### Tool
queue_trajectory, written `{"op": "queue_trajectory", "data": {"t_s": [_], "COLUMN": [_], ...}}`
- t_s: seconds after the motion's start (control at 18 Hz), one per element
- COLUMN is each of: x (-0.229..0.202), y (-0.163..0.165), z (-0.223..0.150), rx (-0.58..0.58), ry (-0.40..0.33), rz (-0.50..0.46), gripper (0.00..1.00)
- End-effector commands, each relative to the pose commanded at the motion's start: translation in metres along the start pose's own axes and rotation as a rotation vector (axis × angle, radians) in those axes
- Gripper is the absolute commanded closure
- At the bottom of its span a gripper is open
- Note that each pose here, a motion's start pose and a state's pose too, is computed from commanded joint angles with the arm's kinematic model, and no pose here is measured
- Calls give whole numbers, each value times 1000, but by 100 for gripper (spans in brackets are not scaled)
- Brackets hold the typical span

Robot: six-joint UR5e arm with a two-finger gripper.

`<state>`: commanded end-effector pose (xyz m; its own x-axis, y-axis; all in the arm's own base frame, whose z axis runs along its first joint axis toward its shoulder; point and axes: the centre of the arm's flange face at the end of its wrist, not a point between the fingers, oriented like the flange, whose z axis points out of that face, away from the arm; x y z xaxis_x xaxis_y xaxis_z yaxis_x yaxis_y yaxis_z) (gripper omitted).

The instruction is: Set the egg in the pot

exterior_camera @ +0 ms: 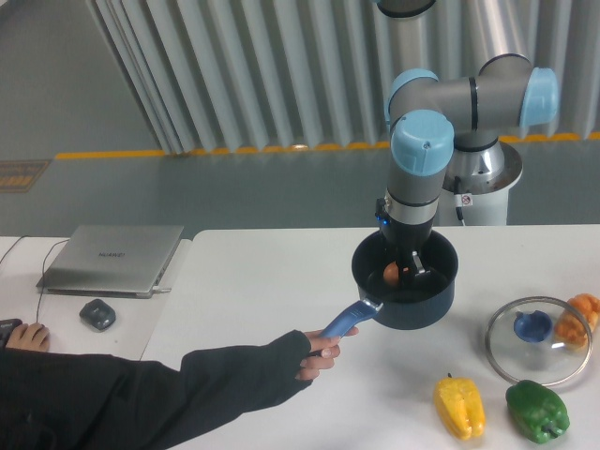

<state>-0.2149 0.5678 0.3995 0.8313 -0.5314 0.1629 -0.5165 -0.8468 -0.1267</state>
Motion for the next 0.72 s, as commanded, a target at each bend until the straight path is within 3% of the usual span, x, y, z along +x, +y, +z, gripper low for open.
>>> {"op": "queue_trajectory", "data": {"t_s": [0.72], "x": [0], "y": [0], "z": [2], "rx": [-3], "ry": [4], "rz": [-1], "gripper": [67]}}
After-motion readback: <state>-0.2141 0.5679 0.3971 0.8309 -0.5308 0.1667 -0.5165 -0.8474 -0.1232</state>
